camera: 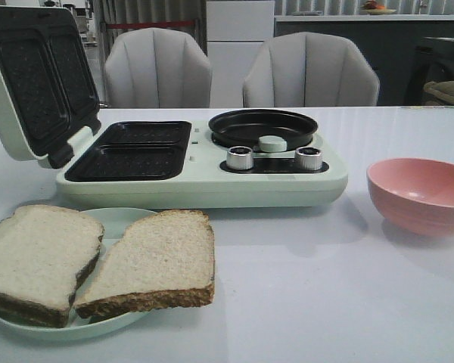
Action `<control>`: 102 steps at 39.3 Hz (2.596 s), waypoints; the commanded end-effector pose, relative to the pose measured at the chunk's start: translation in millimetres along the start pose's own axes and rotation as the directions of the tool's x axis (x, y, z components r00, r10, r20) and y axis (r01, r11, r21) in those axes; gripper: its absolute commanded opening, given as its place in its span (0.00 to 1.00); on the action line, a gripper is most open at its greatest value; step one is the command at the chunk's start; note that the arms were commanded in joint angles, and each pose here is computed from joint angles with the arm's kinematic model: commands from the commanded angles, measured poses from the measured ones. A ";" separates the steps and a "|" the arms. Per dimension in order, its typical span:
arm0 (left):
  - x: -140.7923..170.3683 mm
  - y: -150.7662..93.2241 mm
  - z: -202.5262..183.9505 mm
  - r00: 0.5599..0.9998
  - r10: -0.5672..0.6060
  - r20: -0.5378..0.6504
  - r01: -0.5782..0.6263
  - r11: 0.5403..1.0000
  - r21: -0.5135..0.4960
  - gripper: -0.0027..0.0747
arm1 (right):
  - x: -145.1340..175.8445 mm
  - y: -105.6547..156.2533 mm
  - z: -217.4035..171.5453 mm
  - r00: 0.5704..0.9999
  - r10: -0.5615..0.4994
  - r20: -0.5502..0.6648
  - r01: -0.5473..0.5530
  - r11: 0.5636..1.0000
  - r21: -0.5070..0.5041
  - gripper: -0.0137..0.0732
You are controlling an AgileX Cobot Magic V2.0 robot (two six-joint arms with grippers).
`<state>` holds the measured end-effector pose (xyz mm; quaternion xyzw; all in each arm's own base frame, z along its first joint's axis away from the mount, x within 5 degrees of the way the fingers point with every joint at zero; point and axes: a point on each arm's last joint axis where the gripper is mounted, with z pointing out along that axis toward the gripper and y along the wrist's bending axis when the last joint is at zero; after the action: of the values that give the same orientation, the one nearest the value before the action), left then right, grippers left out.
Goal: Make breakfast with bread and shrimp
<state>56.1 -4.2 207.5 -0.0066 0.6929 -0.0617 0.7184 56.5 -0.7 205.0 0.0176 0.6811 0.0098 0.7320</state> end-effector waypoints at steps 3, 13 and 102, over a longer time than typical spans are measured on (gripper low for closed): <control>-1.6 -0.5 -0.9 0.997 -0.005 0.079 0.005 1.000 0.011 0.18 | -14.6 0.5 -2.8 0.992 -0.019 0.126 0.019 1.000 0.000 0.33; -16.4 -2.9 -3.3 0.971 -0.001 0.241 -0.008 0.999 0.036 0.18 | -14.6 0.5 -2.8 0.992 -0.019 0.126 0.019 1.000 0.000 0.33; -62.5 -24.1 56.3 0.589 0.719 -0.369 -0.603 0.695 0.392 0.63 | -14.6 0.5 -2.8 0.992 -0.019 0.125 0.019 1.000 0.000 0.33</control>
<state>99.7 -16.5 264.9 0.2960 0.8214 0.1193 0.4727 56.5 -0.7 205.0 0.0176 0.6811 0.0098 0.7320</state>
